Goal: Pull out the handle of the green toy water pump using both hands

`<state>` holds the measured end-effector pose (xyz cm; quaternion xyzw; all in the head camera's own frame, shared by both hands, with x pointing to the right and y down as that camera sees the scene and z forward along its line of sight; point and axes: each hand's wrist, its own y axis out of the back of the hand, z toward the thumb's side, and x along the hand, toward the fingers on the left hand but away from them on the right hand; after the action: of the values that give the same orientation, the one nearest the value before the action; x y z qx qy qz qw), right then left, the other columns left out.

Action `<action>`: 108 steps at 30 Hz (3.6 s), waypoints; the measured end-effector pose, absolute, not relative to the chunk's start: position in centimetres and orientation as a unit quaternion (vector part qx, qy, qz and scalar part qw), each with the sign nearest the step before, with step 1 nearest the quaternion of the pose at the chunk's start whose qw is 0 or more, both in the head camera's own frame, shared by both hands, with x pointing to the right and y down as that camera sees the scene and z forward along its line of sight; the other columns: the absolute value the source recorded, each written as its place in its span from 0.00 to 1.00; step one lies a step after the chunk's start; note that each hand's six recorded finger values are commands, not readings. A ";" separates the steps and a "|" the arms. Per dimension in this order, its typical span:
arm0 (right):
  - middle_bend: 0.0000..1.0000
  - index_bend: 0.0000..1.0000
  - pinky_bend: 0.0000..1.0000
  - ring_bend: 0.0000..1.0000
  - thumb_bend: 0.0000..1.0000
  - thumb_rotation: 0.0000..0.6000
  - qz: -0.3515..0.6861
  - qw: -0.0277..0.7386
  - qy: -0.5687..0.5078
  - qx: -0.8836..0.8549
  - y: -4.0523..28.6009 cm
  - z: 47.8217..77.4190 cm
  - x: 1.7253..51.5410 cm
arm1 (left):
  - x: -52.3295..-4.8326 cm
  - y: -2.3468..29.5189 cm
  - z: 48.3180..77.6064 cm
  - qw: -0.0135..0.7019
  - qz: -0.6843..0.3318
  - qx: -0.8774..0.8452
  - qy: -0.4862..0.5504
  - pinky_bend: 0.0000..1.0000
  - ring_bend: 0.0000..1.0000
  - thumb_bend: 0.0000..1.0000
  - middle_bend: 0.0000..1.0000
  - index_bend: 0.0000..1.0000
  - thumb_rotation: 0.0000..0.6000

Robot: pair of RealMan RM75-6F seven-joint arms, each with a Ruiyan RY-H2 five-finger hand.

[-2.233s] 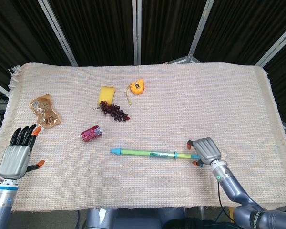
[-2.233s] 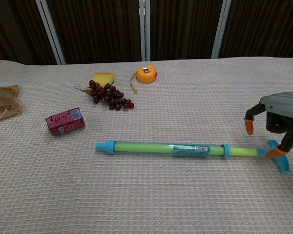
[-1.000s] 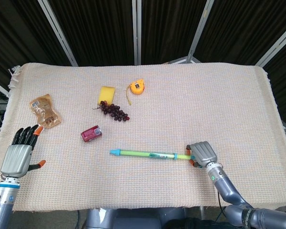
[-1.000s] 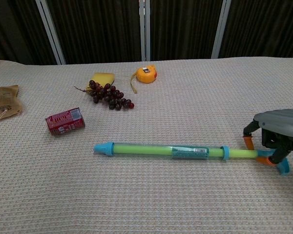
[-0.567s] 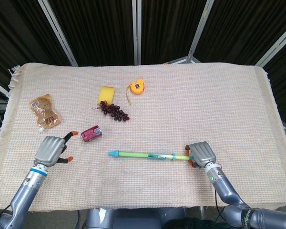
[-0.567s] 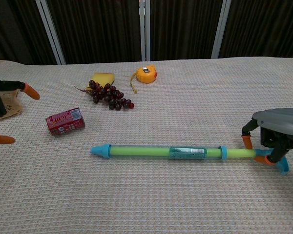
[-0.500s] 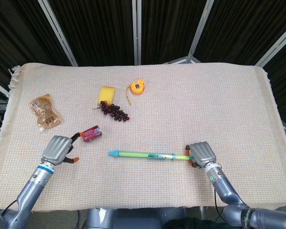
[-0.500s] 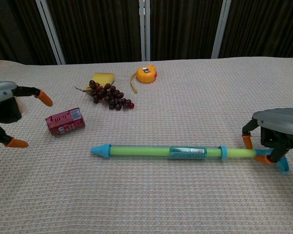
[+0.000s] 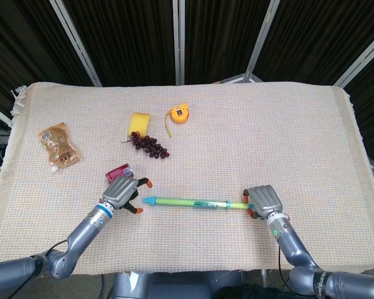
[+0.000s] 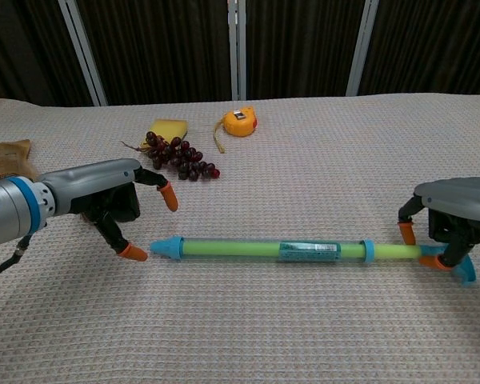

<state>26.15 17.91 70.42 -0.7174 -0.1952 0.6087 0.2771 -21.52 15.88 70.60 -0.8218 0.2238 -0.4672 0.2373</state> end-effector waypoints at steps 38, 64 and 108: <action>1.00 0.68 1.00 1.00 0.42 1.00 0.606 0.276 -0.199 -0.719 17.8 69.9 26.3 | -15.9 16.4 74.0 0.235 -0.465 -0.830 0.197 1.00 0.93 0.35 1.00 0.56 1.00; 1.00 0.68 1.00 1.00 0.43 1.00 0.611 0.300 -0.225 -0.697 15.9 67.2 30.1 | -21.4 14.6 72.9 0.247 -0.498 -0.801 0.224 1.00 0.93 0.46 1.00 0.79 1.00; 1.00 0.68 1.00 1.00 0.43 1.00 0.655 0.342 -0.251 -0.625 13.2 64.7 39.2 | -28.1 14.0 72.5 0.237 -0.532 -0.776 0.241 1.00 0.93 0.47 1.00 0.80 1.00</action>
<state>39.18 13.19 64.73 -0.6251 -0.2508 0.6555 0.3415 -28.15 14.01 72.51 -0.7764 0.2414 -0.5317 0.2370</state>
